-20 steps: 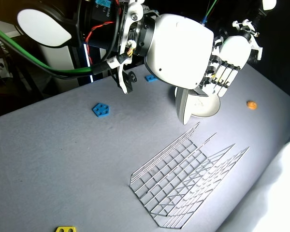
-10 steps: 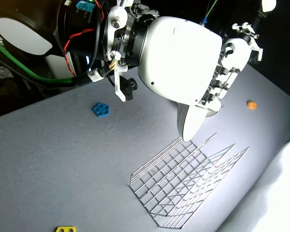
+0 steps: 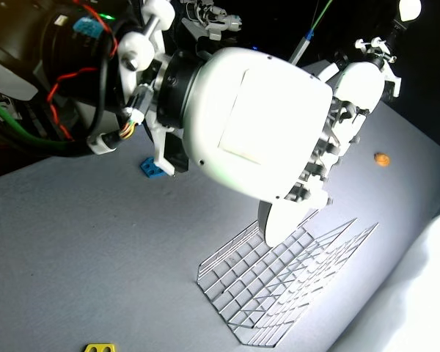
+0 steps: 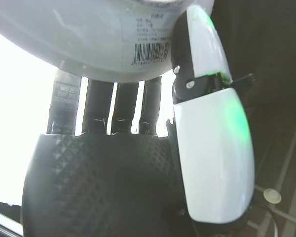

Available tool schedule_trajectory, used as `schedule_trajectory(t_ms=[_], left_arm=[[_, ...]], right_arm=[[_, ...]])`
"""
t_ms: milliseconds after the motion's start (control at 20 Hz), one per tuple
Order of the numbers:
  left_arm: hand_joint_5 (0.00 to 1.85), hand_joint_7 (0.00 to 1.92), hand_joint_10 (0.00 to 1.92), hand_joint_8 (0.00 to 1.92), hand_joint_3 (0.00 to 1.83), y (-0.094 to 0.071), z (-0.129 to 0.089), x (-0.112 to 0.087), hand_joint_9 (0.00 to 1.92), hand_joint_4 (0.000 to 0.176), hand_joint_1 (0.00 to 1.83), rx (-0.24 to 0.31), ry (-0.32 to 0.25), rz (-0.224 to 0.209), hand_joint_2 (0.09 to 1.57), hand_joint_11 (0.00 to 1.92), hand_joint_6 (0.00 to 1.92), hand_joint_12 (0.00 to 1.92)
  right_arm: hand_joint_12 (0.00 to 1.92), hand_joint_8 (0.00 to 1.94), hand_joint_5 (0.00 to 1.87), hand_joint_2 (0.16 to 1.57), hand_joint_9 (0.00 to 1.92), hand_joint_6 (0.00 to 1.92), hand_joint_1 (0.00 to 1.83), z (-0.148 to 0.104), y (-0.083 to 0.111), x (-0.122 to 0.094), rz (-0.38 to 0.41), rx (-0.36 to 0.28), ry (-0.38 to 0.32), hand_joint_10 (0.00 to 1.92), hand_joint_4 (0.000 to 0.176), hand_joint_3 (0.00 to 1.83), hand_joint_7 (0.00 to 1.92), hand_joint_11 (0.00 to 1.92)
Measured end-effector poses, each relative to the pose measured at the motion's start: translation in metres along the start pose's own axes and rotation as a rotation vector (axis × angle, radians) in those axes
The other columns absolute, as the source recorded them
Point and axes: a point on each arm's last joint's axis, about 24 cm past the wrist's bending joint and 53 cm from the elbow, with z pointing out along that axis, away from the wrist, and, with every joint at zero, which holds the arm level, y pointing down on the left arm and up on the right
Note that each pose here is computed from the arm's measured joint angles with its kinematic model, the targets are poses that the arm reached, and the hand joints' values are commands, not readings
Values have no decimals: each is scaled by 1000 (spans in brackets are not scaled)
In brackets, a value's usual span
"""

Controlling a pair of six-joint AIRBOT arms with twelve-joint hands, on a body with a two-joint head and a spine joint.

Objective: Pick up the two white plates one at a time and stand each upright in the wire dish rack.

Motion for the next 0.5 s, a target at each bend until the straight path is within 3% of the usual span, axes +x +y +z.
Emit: schedule_trajectory(t_ms=[500], left_arm=[[0,3,0,1,0,7,-1,16,0,0,0,-18,48,0,1129,0,0,0]], right_arm=[[1257,968,924,1136,1108,1126,1208,-4,-24,-39,43,55,-53,358,24,0,977,664]])
